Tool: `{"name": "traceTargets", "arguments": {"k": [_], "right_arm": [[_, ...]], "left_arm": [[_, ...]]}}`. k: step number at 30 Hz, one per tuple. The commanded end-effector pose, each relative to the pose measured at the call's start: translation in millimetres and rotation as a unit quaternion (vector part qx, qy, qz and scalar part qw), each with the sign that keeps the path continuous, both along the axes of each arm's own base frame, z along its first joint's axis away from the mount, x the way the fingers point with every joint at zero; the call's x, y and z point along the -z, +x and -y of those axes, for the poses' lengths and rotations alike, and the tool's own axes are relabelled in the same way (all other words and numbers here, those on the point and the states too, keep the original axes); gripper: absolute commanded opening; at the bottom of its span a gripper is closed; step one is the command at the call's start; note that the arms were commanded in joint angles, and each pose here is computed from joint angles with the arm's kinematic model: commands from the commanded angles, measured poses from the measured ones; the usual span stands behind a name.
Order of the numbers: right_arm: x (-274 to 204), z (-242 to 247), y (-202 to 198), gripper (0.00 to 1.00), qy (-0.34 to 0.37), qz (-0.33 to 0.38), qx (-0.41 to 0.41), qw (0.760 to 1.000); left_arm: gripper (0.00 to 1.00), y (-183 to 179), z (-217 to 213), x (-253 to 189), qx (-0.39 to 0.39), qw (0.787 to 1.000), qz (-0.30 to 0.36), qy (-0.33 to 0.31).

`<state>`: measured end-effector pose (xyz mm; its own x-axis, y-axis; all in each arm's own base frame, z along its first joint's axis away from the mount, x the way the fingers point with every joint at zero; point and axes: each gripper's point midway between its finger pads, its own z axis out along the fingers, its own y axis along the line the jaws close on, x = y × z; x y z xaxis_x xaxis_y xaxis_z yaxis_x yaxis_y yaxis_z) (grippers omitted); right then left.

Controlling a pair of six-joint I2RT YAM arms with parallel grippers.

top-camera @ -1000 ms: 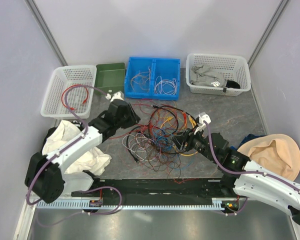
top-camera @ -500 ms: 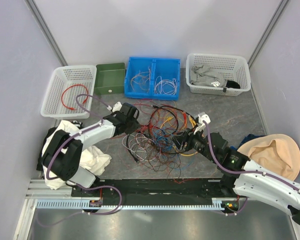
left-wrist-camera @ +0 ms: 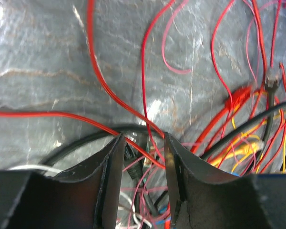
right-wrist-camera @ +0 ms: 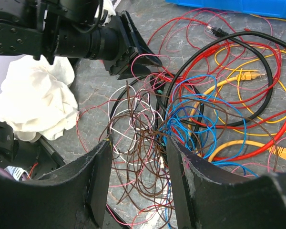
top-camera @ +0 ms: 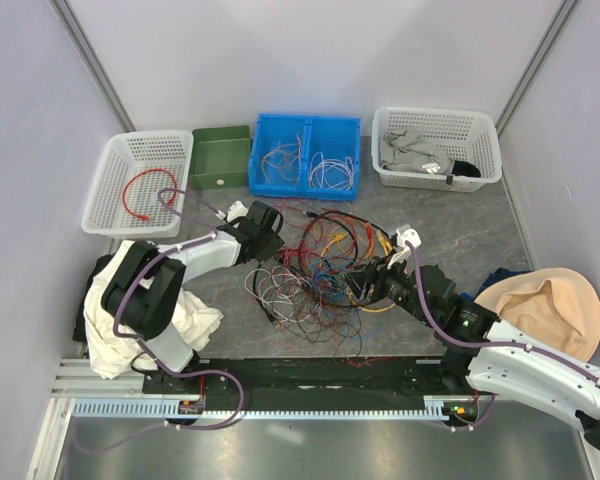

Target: Untangle the cables

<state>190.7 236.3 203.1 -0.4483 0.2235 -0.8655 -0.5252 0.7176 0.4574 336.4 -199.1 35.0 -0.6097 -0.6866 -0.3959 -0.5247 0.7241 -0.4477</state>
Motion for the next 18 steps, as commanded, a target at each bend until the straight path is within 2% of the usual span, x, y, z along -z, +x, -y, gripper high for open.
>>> {"name": "traceTargets", "arguments": {"k": [1,5,10,14,18], "right_arm": [[-5,2,3,0.56,0.001,0.014,0.007,1.0],[-5,3,4,0.56,0.001,0.016,0.011,1.0],[0,7,2,0.56,-0.005,0.011,0.012,1.0],[-3,9,1,0.56,-0.003,0.012,0.013,1.0],[-13,13,-1,0.56,0.003,0.021,0.016,1.0]], "left_arm": [[0.44,12,2,11,-0.027,0.999,-0.012,-0.017],[0.31,9,2,29,-0.019,0.999,-0.038,-0.023],[0.02,2,3,31,0.003,0.999,-0.04,-0.028],[0.02,-1,0,0,0.03,0.999,0.001,-0.027],[0.02,-1,-9,-74,0.052,0.994,0.091,-0.028]]}}
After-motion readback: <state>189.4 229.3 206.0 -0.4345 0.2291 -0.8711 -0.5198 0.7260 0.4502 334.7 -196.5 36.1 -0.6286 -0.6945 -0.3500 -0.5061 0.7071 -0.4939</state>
